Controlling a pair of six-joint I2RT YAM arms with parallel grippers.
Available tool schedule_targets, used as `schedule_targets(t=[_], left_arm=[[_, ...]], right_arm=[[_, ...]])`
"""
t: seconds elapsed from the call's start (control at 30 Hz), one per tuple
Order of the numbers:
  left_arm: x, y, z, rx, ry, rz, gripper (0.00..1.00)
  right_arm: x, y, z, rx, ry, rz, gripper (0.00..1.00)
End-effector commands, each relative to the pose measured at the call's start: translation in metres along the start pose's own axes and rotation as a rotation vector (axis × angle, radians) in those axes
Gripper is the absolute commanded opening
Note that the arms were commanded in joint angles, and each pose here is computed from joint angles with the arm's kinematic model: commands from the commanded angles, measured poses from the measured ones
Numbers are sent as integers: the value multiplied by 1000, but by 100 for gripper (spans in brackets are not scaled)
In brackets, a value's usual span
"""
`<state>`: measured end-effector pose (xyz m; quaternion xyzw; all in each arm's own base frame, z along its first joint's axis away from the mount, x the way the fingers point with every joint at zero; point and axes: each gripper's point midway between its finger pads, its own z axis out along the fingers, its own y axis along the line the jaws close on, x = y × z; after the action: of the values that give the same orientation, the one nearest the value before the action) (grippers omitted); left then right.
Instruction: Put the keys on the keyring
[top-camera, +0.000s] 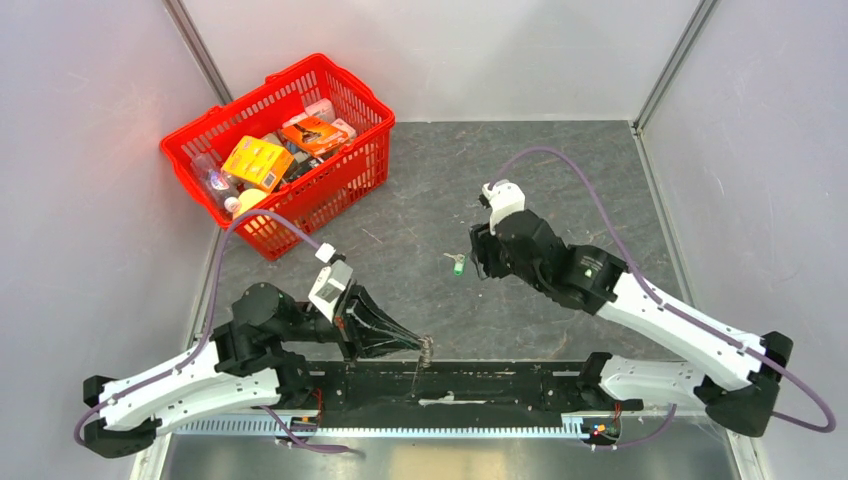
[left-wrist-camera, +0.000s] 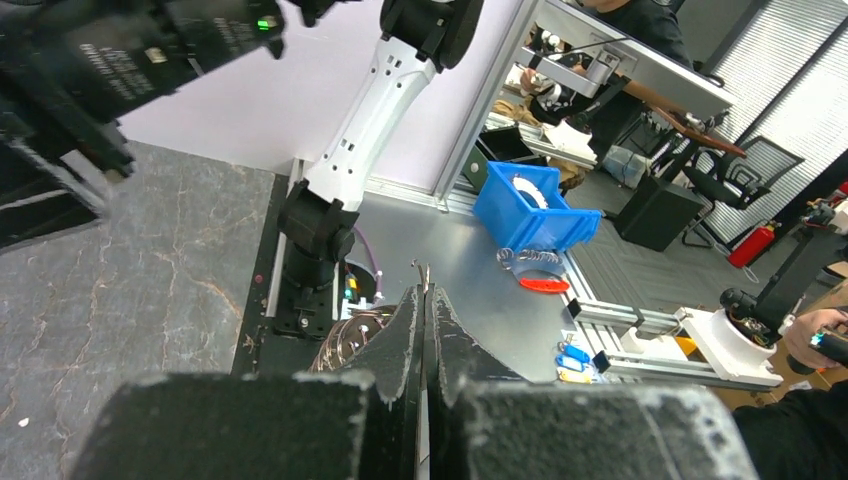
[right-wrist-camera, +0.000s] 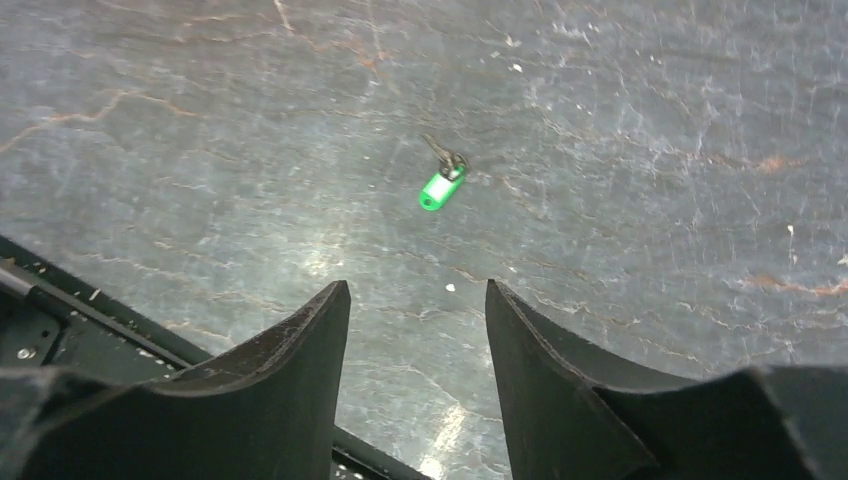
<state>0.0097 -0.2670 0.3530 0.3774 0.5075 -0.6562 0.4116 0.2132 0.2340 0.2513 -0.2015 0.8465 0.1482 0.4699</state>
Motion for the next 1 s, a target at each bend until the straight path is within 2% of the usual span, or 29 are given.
schedule_targets(t=[0.0,0.1,0.33,0.57,0.87,0.97], left_arm=[[-1,-3,-6,3,-13,28,2],[-1,-3,-9,-1,-22,38,2],[2,0,-9,-1,-32,43,2],[7,1,-7,4,-16,36,2],[8,1,-9,4,-24,38,2],[10,1,-10,5,-22,40,2]], right_arm=[[6,-5,19,-65,60,40,58],[20,-5,38,-90,125,47,52],[55,-21,77,-43,199,62,44],[78,-34,121,18,313,72,44],[87,-36,164,45,377,34,41],[82,-35,171,42,371,13,44]])
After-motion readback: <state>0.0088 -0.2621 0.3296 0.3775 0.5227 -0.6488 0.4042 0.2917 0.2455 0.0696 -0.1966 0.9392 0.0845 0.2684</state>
